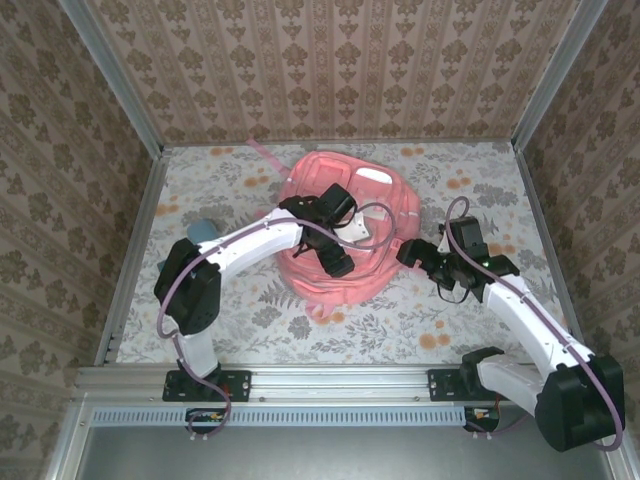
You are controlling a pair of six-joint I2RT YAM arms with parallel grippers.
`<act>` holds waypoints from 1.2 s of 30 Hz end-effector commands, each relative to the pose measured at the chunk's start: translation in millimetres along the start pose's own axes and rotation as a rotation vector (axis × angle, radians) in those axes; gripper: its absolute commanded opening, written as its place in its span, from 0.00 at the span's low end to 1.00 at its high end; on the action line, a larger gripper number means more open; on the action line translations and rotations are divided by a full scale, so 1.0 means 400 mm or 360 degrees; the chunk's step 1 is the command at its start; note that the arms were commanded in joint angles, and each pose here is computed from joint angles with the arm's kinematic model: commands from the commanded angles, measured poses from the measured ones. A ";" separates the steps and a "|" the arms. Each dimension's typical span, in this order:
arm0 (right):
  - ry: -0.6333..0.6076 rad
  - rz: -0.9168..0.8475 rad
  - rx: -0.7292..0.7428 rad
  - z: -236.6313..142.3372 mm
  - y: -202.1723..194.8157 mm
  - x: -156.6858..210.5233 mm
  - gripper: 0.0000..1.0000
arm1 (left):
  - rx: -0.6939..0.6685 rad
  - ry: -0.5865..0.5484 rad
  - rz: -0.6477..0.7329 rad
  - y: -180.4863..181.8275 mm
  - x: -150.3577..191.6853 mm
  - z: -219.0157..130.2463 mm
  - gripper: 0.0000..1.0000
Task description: Pack the student bag
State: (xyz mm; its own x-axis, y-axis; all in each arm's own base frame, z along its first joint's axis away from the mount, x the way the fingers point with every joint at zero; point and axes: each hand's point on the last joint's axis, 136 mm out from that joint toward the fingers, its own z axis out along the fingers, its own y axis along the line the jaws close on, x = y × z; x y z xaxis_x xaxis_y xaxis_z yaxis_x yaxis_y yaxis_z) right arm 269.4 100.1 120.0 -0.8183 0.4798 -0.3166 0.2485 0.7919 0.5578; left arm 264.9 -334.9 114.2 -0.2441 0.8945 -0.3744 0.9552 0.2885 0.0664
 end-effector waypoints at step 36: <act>-0.0043 -0.0132 -0.0031 0.012 0.054 -0.126 0.92 | -0.0176 -0.0223 0.0500 0.069 -0.040 -0.050 0.10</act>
State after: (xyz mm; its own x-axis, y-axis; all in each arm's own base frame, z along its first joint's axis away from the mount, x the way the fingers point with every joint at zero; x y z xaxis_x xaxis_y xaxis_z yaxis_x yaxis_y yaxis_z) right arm 307.0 91.9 135.5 -0.8142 0.4596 -0.3548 0.2201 0.8098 0.5439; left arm 281.3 -339.6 115.2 0.0838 0.9109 -0.4039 0.9744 0.0098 0.2244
